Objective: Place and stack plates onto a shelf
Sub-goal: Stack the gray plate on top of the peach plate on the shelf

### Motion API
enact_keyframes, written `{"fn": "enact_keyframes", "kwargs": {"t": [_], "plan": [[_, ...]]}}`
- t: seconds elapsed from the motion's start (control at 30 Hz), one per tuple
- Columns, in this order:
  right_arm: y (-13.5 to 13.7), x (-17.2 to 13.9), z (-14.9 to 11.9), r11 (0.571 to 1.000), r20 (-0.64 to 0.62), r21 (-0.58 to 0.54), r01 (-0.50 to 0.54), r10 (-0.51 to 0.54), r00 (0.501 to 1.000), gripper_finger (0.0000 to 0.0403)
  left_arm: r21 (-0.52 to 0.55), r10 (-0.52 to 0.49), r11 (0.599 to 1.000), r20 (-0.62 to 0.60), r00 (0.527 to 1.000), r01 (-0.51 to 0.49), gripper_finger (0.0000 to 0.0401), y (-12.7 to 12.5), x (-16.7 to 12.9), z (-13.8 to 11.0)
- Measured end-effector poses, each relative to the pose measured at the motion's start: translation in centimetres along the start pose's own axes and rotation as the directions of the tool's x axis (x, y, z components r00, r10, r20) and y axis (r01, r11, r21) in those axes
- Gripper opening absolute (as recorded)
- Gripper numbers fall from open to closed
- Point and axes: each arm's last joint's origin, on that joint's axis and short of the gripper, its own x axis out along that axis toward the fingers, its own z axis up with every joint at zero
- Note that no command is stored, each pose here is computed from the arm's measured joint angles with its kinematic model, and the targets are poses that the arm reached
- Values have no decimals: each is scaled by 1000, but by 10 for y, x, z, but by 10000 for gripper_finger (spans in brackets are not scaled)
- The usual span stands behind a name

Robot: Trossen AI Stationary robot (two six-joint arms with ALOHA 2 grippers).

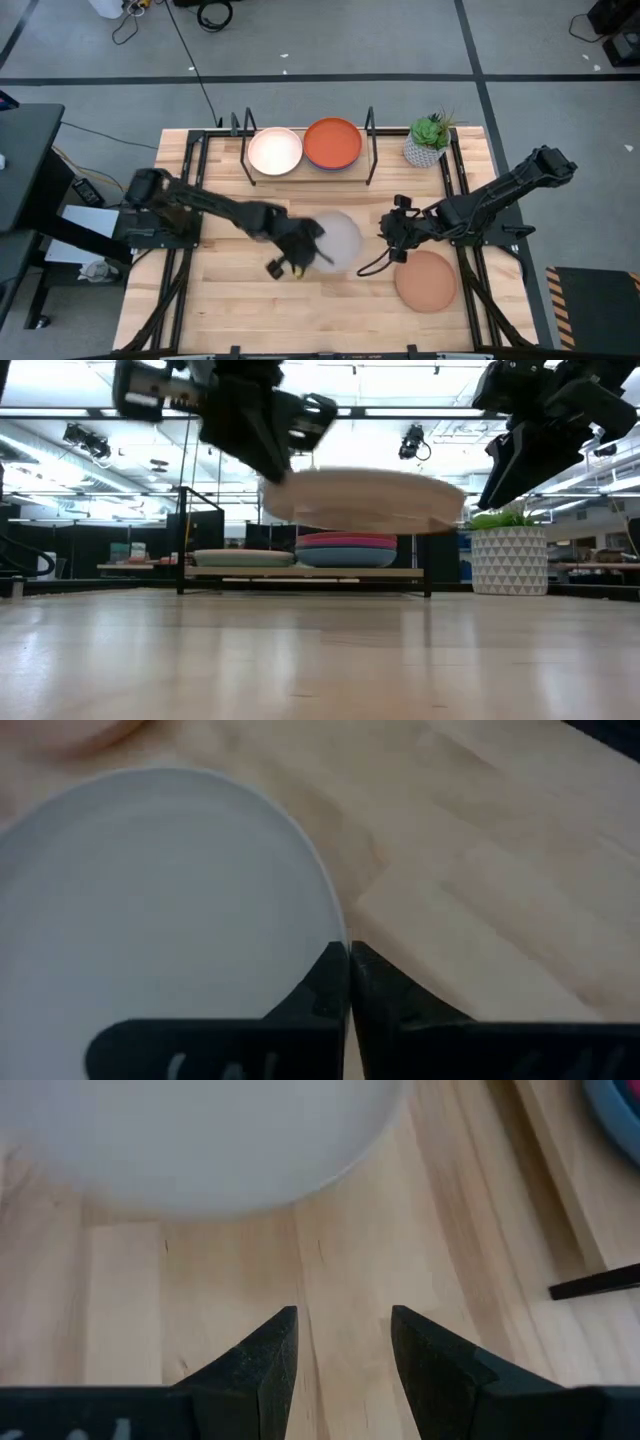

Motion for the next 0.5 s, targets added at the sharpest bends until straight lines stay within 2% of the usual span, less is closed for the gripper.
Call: {"fn": "enact_keyframes", "kwargs": {"t": [0.23, 0.37, 0.5], "plan": [[5, -3, -1, 1000, 26, 3, 28, -28, 999, 168, -228, 101, 967, -54, 993, -111, 9, 34, -74, -32], [7, -4, -2, 1000, 29, 6, 21, -22, 999, 168, -343, 169, 920, -88, 982, -189, 11, 54, -102, -59], [10, -5, -3, 1000, 31, 4, 12, -12, 999, 168, -425, 215, 867, -152, 965, -260, 11, 70, -117, -88]]}}
